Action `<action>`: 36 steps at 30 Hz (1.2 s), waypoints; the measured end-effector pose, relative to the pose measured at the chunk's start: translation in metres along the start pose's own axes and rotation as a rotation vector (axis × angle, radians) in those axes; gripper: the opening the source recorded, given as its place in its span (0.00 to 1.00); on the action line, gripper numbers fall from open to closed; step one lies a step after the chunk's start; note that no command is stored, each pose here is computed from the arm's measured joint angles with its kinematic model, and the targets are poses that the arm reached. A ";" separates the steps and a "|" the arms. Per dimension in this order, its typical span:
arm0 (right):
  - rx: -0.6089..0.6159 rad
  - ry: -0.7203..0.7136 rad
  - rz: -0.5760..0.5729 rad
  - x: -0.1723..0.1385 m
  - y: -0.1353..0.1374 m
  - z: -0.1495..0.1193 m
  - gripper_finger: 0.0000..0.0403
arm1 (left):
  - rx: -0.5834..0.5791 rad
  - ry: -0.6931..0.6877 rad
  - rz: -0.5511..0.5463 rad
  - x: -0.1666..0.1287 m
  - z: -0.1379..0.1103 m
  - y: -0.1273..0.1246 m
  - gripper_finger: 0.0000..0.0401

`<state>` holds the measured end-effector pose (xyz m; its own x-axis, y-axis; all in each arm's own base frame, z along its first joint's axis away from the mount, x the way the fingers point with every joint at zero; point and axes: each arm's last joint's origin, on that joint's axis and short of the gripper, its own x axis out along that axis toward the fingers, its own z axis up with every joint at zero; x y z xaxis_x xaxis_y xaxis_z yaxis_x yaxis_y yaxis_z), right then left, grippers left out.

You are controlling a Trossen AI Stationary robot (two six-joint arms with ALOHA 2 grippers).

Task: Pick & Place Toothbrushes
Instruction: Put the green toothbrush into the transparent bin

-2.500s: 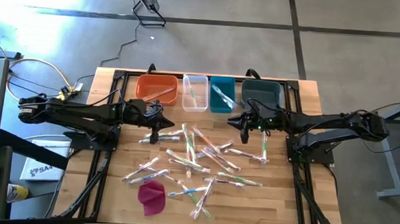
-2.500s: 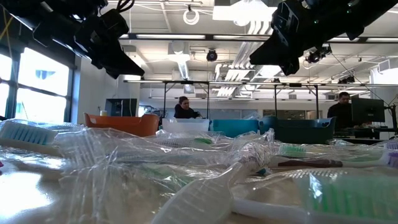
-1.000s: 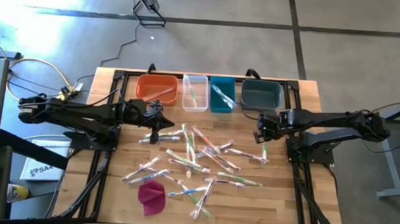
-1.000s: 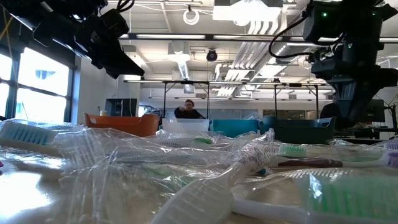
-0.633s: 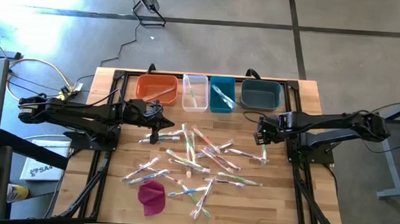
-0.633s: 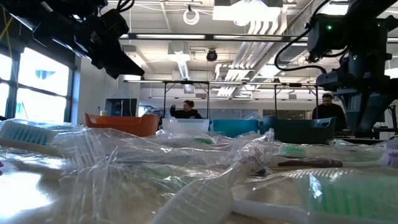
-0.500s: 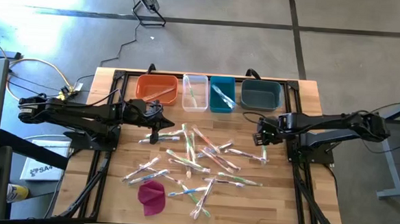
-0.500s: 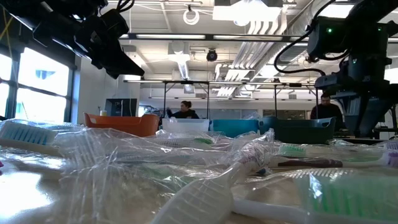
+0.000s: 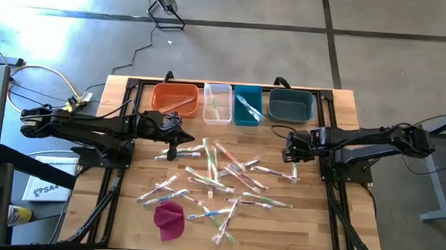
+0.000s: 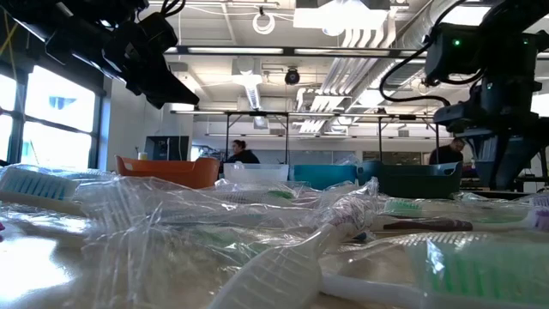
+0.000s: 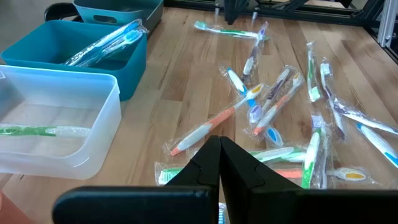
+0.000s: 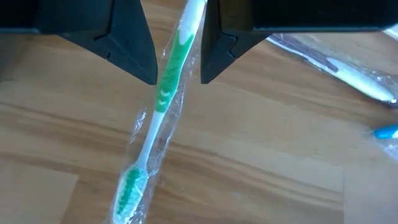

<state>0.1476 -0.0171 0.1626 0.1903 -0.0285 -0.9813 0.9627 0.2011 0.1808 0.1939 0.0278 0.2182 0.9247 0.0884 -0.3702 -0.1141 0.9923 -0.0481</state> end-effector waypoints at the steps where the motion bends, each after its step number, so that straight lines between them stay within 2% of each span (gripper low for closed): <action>1: -0.008 -0.005 -0.001 0.000 0.000 -0.001 0.28 | 0.000 0.000 0.000 0.000 0.000 0.000 0.00; 20: -0.032 -0.104 -0.018 0.000 0.004 -0.017 0.27 | 0.000 0.000 0.000 0.000 0.000 0.000 0.00; 27: 0.016 -0.084 -0.067 0.018 -0.012 -0.021 0.27 | 0.000 0.002 0.000 0.000 0.000 0.000 0.00; 36: 0.041 -0.103 0.022 0.025 -0.008 -0.021 0.27 | 0.000 0.000 0.000 0.000 0.000 0.000 0.00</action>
<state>0.1410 0.0008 0.1352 0.2281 -0.1257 -0.9655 0.9648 0.1628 0.2067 0.1939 0.0278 0.2182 0.9247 0.0884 -0.3704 -0.1141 0.9923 -0.0481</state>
